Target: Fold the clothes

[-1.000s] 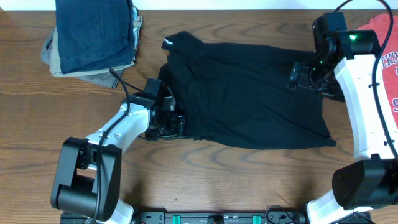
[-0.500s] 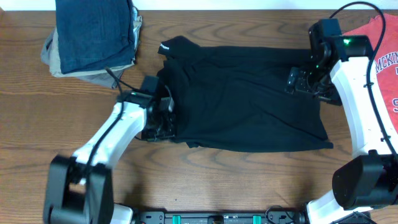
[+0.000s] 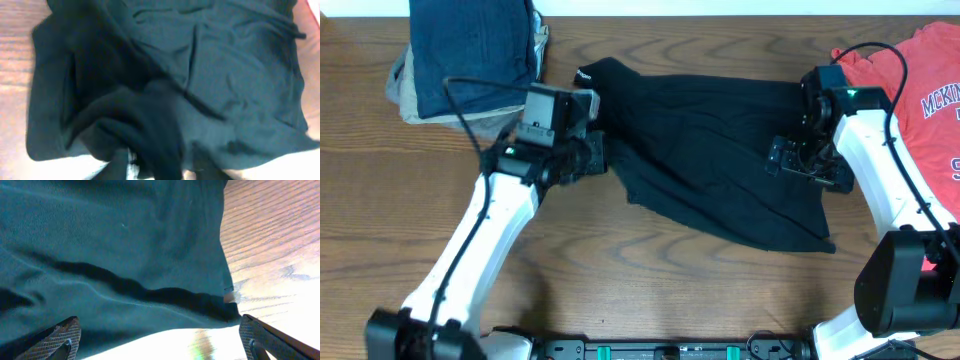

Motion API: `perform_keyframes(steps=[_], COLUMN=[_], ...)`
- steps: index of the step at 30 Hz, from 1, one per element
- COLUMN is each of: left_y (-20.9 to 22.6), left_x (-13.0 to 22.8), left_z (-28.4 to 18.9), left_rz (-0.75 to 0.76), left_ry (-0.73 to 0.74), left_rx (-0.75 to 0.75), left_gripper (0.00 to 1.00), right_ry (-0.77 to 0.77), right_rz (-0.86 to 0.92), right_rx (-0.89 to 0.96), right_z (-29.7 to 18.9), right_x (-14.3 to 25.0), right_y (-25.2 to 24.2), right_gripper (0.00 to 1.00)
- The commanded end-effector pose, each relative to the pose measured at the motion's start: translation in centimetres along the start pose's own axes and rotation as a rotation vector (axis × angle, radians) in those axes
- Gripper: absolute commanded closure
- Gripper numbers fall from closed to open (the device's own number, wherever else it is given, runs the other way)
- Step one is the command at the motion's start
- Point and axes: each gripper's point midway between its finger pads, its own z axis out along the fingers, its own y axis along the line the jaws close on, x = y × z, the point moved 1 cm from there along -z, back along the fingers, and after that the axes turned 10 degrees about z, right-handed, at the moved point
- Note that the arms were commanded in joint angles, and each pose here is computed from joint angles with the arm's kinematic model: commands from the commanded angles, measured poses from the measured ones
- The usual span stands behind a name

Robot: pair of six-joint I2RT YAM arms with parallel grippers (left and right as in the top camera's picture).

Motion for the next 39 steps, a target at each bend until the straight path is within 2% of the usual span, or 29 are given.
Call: perform_keyframes(steps=[1,3,7,15,19,20,21,27,36,39], left_y=[1.0,1.4,2.0,1.4,1.4,1.6,1.6,2.4,3.1,3.5], left_x=[0.2,0.9,2.8,5.8,8.7,9.4,9.9,11.6,10.6,10.3], left_z=[2.2,3.5,4.9,2.0,1.1,1.2,1.3,3.3,6.0,7.0], left_rz=[-0.007,-0.019,-0.054,-0.141,-0.125,-0.132,-0.138,-0.177,-0.173,-0.170], left_ry=[0.033,0.071,0.157,0.275,0.394,0.418,0.434,0.445,0.391,0.378], left_rx=[-0.016,-0.020,-0.028,-0.048,-0.053,-0.056,-0.057,-0.065,-0.061,-0.060], left_gripper=[0.16,0.09,0.03,0.05,0.25,0.36,0.41,0.63,0.63,0.48], right_ry=[-0.006,-0.005,-0.003,-0.003,-0.003,-0.004,-0.005,-0.004,0.001,0.002], right_rz=[0.006,0.006,0.006,0.004,0.001,0.001,0.001,0.001,-0.010,-0.010], right_rx=[-0.017,-0.017,-0.015,-0.015,-0.015,-0.015,-0.016,-0.020,-0.016,-0.016], right_z=[-0.3,-0.3,-0.3,-0.3,-0.3,-0.3,-0.3,-0.3,-0.3,-0.3], right_x=[0.3,0.3,0.3,0.3,0.3,0.3,0.3,0.3,0.4,0.4], right_y=[0.4,0.4,0.3,0.3,0.3,0.4,0.4,0.4,0.4,0.3], right_gripper=[0.01,0.01,0.01,0.01,0.01,0.01,0.01,0.01,0.01,0.01])
